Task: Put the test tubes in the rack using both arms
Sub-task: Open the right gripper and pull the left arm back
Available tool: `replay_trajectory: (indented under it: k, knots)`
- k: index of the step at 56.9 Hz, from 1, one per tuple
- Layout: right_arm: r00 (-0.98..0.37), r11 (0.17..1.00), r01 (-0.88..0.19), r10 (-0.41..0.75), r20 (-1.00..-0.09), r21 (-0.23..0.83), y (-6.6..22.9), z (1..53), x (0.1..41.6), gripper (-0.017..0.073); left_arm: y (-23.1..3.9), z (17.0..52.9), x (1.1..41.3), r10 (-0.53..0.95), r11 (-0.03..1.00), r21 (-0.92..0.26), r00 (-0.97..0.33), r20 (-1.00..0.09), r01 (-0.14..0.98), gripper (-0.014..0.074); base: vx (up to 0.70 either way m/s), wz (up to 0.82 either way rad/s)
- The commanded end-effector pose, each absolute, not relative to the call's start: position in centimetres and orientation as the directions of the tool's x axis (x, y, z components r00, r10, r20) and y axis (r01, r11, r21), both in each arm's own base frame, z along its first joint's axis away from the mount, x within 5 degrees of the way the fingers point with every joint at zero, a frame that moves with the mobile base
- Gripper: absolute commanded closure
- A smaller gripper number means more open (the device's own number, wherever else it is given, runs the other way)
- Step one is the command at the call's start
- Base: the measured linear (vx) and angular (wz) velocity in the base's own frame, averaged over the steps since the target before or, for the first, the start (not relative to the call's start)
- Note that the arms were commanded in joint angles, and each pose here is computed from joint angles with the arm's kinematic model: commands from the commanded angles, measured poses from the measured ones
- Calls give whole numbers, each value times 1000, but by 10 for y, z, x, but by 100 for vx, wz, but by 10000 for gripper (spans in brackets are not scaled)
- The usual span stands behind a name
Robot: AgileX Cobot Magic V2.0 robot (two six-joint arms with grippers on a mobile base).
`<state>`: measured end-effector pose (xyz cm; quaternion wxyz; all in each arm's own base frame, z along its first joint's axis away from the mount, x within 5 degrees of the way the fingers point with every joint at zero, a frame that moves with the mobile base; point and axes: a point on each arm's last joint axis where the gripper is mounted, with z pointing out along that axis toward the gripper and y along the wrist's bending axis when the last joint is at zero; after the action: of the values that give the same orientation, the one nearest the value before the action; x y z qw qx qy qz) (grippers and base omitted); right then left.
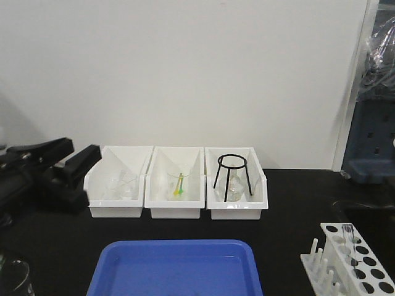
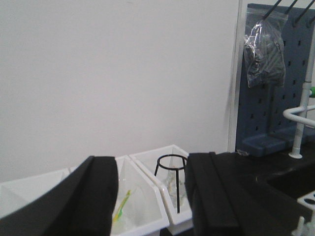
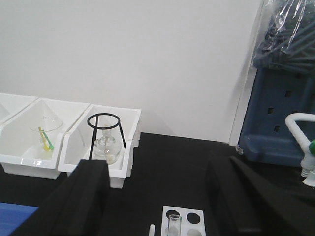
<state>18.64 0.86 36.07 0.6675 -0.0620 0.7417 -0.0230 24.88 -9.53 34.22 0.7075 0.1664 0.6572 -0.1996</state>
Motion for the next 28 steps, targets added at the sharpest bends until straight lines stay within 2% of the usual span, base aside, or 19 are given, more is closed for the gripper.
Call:
replay_trajectory:
  k: [1,14,28]
  knots:
    - [17,991,-35,-131,-991,-132,7,382,181,67,-86,357,212,-120,855,-22,156,-980,519,160,0,0]
    - [16,991,-35,-131,-991,-132,7,382,180,67,-63,346,155,-91,888,-11,153,-984,459,185,0,0]
    - [16,991,-35,-131,-991,-132,7,382,180,67,-54,354,132,-100,898,2,210,-973,440,188,0,0]
